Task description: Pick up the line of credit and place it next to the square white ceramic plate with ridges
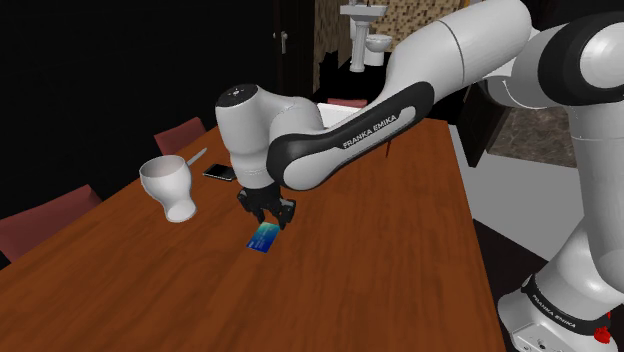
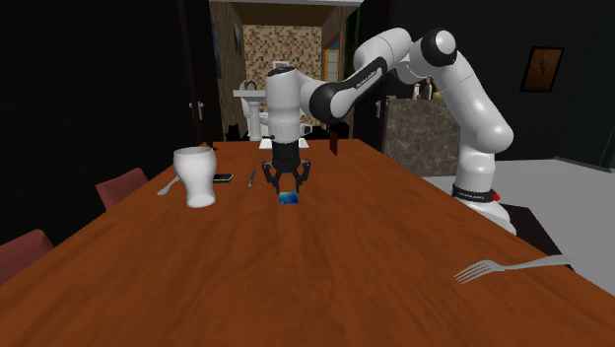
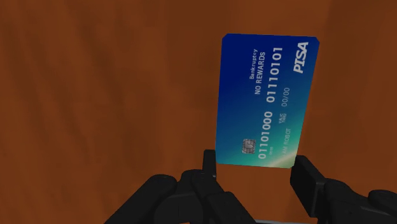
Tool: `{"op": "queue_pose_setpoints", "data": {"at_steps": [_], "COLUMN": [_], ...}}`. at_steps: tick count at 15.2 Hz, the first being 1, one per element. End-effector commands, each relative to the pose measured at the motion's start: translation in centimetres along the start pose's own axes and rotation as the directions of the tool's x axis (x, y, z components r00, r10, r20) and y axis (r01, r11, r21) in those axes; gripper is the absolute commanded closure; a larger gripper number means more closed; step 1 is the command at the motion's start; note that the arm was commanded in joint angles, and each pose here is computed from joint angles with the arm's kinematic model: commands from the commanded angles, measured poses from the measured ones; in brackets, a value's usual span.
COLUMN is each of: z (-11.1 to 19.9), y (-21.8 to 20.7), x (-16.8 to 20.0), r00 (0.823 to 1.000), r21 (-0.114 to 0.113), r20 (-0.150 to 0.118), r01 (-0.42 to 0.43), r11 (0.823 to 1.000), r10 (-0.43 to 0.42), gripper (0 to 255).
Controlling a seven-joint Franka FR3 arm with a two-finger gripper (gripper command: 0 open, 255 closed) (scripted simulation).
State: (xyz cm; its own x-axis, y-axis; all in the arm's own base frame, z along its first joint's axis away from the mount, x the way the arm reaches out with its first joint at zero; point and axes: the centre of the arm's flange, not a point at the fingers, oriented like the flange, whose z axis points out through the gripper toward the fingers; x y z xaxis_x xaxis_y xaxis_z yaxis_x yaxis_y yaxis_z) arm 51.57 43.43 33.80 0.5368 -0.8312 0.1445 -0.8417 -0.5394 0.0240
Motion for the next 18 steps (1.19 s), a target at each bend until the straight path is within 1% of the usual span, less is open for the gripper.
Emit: {"op": "queue_pose_setpoints", "data": {"at_steps": [1, 4, 18], "z": [0.2, 0.2, -7.1], "y": [0.0, 0.1, 0.2], "x": [0.0, 0.0, 1.1], "r00": [1.000, 1.000, 1.000], "r21": [-0.004, -0.004, -0.004], "r20": [0.000, 0.000, 0.000], "r01": [0.000, 0.000, 0.000], "r11": [1.000, 1.000, 1.000], "r10": [0.000, 0.000, 0.000], "gripper": [255, 255, 255]}}
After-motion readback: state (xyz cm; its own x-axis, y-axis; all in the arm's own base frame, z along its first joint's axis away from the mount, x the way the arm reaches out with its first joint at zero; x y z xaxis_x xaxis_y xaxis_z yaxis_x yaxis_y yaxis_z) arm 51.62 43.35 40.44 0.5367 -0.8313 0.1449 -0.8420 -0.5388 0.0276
